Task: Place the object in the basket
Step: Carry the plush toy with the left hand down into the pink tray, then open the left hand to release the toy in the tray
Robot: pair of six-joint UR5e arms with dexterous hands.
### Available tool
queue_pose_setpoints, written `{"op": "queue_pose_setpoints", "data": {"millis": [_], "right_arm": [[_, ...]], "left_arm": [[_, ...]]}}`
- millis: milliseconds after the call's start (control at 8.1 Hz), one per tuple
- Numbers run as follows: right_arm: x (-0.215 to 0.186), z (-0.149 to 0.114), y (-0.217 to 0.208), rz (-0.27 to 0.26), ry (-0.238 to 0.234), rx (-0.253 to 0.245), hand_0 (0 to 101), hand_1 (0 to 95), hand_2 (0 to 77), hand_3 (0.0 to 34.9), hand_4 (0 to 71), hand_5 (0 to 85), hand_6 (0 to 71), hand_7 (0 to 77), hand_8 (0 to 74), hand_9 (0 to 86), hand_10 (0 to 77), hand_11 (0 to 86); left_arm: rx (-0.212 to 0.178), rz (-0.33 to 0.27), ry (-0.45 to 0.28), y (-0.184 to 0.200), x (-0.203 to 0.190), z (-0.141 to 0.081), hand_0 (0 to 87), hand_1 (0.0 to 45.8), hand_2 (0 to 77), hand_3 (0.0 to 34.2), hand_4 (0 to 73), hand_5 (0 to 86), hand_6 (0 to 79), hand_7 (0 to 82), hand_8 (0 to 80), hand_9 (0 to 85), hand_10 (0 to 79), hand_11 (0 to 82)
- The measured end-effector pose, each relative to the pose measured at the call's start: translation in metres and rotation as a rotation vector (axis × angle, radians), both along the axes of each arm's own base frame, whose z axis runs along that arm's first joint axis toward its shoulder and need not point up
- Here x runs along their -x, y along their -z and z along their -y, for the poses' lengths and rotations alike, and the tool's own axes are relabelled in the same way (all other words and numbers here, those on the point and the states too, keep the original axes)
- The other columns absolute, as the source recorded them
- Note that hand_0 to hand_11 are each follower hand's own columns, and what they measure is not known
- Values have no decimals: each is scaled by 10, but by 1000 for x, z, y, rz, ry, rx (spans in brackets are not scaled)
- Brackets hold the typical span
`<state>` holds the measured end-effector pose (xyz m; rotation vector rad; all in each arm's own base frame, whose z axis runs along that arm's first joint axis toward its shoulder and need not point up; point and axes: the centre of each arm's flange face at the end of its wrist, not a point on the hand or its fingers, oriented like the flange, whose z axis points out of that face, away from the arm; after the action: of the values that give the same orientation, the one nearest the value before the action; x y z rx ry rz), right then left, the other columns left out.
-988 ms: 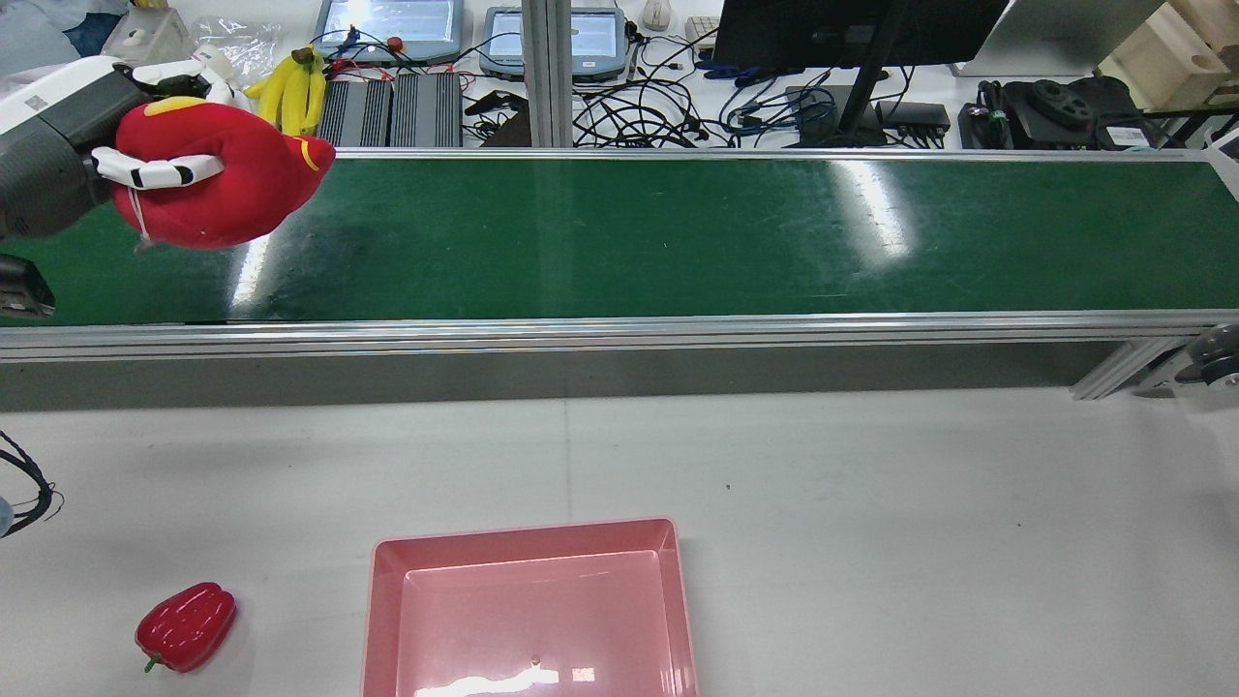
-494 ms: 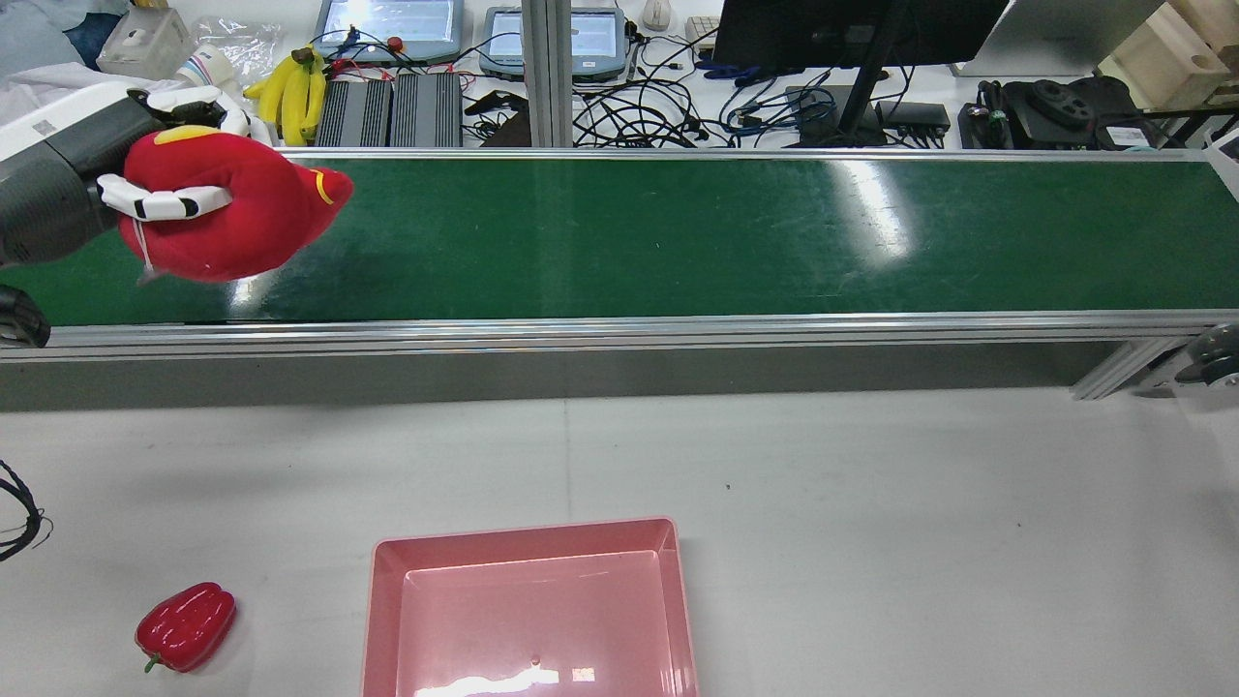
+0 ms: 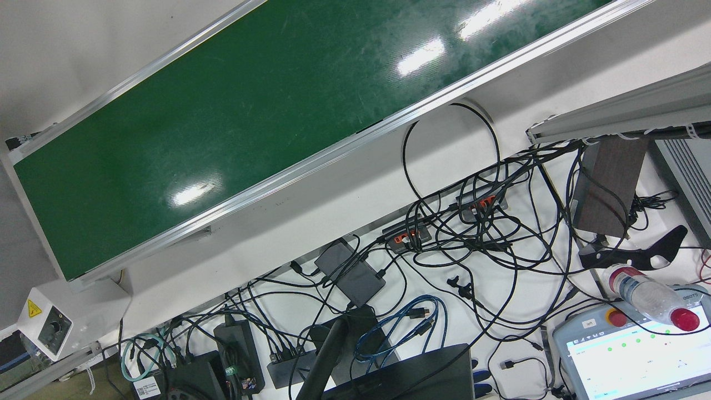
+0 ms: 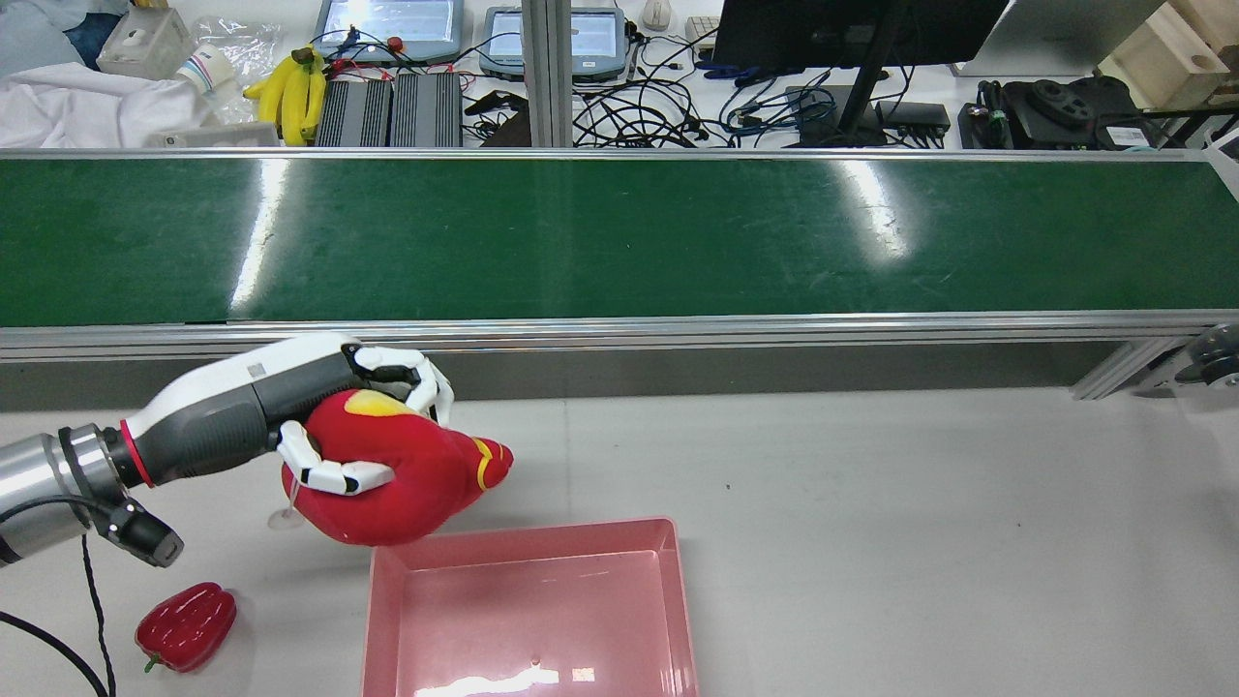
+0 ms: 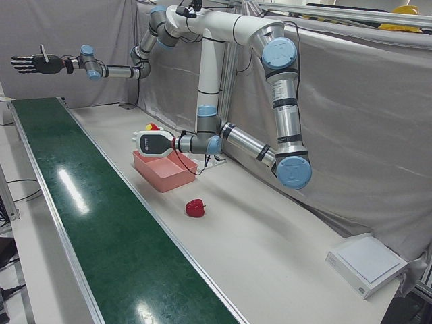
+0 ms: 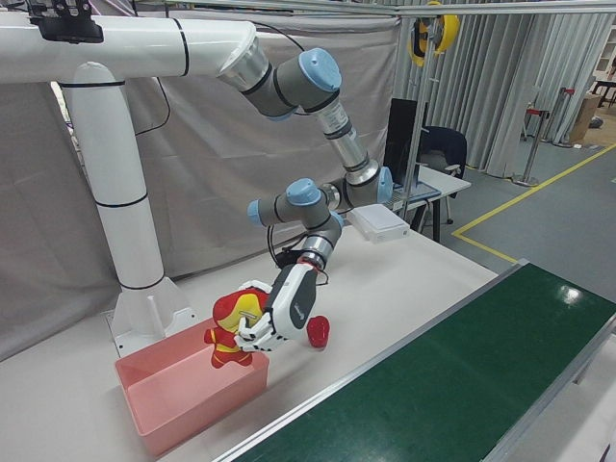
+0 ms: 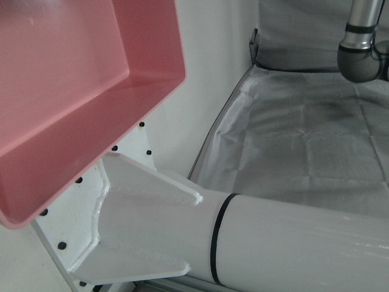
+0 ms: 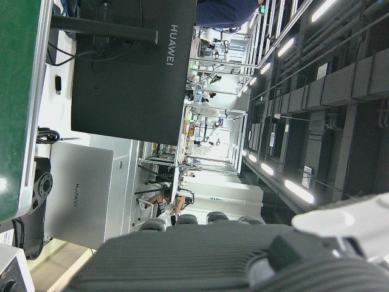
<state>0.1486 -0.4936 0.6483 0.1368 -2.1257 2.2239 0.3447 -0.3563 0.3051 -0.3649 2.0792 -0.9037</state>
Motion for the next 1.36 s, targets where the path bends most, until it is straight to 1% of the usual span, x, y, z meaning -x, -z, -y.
{"op": "queue_pose_setpoints", "data": {"millis": [123,247,370,494,617,741,864,988,1111,1235,1358], "right_arm": [[0,0,0,0,0,0,1,0,5,0,0,0,0,5,0,0,0,0],[0,0,0,0,0,1,0,0,5,1,0,0,0,5,0,0,0,0],[0,0,-1,0,0,1,1,0,5,0,0,0,0,5,0,0,0,0],[0,0,0,0,0,1,1,0,5,0,0,0,0,5,0,0,0,0],[0,0,0,0,0,1,1,0,5,0,0,0,0,5,0,0,0,0],[0,0,0,0,0,0,1,0,5,0,0,0,0,5,0,0,0,0],[0,0,0,0,0,0,1,0,5,0,0,0,0,5,0,0,0,0],[0,0,0,0,-1,0,0,0,5,0,0,0,0,5,0,0,0,0],[0,0,0,0,-1,0,0,0,5,0,0,0,0,5,0,0,0,0],[0,0,0,0,-1,0,0,0,5,0,0,0,0,5,0,0,0,0],[0,0,0,0,-1,0,1,0,5,0,0,0,0,5,0,0,0,0]], "left_arm": [[-14,17,-42,-1,-23,-23,457,49,485,0,278,698,278,491,442,491,404,578],[-19,27,-65,-2,-37,-39,459,49,485,0,289,693,278,485,442,491,393,556],[-20,31,-84,-2,-46,-50,458,49,485,0,289,693,256,464,442,491,393,556],[-20,34,-95,-2,-51,-57,458,49,485,0,251,698,202,415,442,491,371,545],[-19,41,-99,-4,-52,-59,458,54,491,0,147,709,142,338,442,491,235,551],[-17,48,-97,-5,-51,-59,458,65,442,0,65,676,76,256,442,491,235,551],[-15,54,-91,-5,-47,-56,456,120,240,0,16,595,33,169,436,485,82,125],[-13,61,-85,-5,-42,-55,463,175,71,32,16,518,16,109,360,409,82,125],[-9,71,-80,-5,-37,-54,506,142,16,73,27,458,16,104,218,256,60,93],[-6,79,-75,-6,-34,-53,506,93,5,73,27,458,16,104,218,256,60,93],[-4,85,-71,-5,-31,-52,531,93,5,105,44,409,16,109,131,136,60,98]]}}
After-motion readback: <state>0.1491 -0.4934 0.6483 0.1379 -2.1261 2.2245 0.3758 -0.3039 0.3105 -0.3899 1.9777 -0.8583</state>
